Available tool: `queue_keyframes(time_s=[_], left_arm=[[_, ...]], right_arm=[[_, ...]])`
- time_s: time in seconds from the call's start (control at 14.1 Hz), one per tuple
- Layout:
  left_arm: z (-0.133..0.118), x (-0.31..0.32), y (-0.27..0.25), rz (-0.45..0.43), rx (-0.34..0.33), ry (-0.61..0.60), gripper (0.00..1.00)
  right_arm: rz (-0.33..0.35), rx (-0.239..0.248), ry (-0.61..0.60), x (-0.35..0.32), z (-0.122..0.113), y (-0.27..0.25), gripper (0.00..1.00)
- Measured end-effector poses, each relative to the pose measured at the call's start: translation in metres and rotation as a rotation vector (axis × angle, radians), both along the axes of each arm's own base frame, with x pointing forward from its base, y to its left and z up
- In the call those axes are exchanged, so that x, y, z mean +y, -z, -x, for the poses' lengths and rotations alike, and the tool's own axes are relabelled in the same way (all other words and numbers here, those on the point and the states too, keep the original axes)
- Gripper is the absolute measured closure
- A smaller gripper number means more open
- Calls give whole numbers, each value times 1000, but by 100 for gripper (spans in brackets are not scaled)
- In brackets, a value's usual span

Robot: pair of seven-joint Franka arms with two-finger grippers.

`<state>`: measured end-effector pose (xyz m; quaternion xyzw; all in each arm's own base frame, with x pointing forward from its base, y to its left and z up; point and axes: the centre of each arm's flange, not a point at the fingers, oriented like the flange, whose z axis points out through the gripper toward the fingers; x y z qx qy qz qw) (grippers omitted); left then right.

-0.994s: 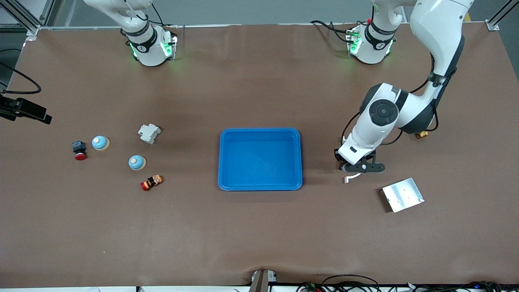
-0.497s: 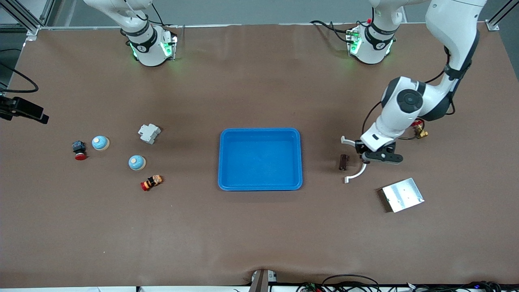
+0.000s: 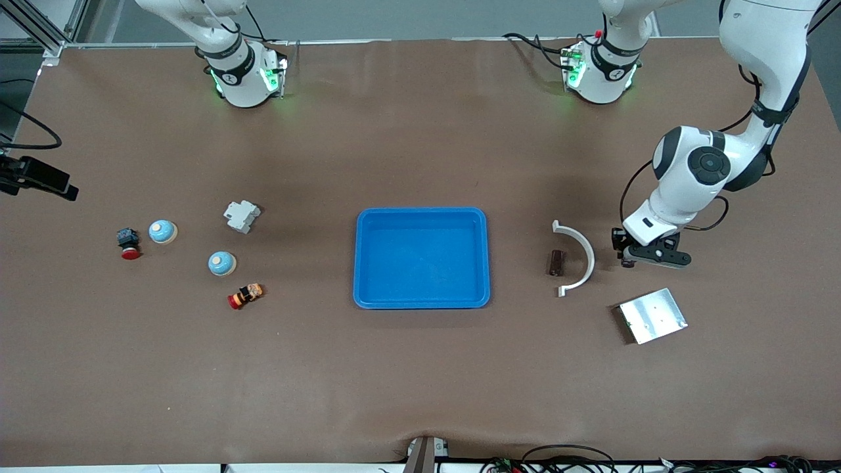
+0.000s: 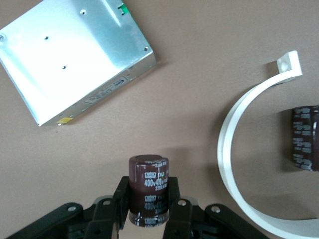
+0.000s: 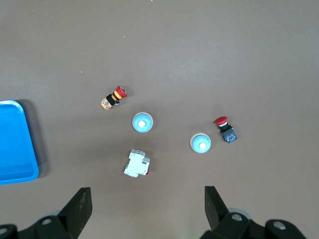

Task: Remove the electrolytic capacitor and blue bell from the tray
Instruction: 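Carry the capacitor with the left gripper to the white arc, then lower the capacitor inside the white arc and open the left gripper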

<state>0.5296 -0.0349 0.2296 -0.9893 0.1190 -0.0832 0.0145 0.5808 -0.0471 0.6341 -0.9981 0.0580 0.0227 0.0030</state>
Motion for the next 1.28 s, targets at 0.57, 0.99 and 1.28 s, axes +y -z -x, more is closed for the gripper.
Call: queue_keyframes(time_s=[0.57,0.99,1.28], left_arm=[[-1,-6,25,43,-5,9,66],[-18,-15,33,66,-9,17,66],[-26,-22,42,81,-8,24,66]], right_arm=[[0,-1,0,0,0,0,0],[0,-1,0,0,0,0,0],[0,-1,-1,0,0,0,0]])
